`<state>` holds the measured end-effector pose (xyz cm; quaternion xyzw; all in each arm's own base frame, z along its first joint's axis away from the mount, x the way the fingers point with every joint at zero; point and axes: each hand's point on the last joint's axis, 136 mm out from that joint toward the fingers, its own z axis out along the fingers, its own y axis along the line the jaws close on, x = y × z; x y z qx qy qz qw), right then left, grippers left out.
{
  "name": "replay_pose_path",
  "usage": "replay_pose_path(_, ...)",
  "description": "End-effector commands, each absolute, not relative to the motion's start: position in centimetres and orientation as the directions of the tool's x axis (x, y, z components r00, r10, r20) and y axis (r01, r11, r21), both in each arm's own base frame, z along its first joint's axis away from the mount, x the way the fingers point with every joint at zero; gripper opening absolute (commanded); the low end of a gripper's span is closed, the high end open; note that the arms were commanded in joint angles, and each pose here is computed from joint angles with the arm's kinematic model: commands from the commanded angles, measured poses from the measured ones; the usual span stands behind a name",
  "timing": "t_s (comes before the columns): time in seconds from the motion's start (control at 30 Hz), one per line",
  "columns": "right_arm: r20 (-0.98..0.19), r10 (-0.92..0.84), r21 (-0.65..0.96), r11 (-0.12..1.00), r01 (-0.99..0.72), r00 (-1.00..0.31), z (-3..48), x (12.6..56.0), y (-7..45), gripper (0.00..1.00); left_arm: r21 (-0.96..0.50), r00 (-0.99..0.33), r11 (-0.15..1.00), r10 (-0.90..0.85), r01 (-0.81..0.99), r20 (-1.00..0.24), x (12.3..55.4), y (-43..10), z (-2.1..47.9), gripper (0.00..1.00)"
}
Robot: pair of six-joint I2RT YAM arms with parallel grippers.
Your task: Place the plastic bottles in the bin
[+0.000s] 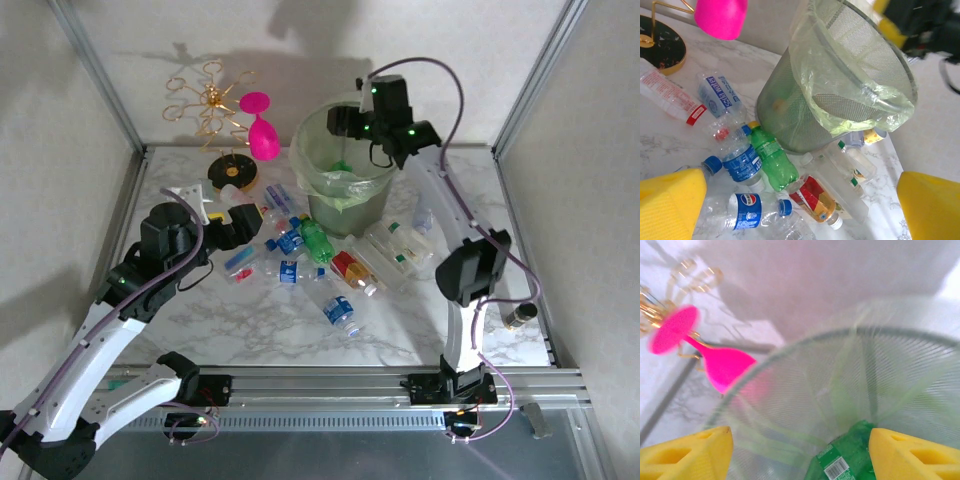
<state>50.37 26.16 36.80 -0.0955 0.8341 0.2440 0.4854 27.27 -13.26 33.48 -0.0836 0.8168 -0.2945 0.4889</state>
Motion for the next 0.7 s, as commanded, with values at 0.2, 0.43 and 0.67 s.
replay_pose_path(0.2, -0.900, 0.146, 0.338, 0.828, -0.447, -0.411, 42.6, 39.3, 23.9, 0.71, -0.584, -0.535, 0.793, -0.573, -0.171, -0.621, 26.4, -9.5, 29.8, 0.99)
replay_pose_path(0.43, -0.855, 0.190, 0.439, 0.760, -0.478, -0.483, 38.3, 32.9, 23.2, 0.74, -0.517, -0.521, 0.824, -0.554, -0.232, -0.650, 27.1, -8.4, 28.7, 0.99)
replay_pose_path(0.67, -0.796, 0.260, 0.520, 0.756, -0.398, -0.546, 34.1, 30.4, 21.7, 0.70, -0.578, -0.401, 0.599, -0.801, -0.555, -0.444, 27.7, -6.9, 22.8, 0.99)
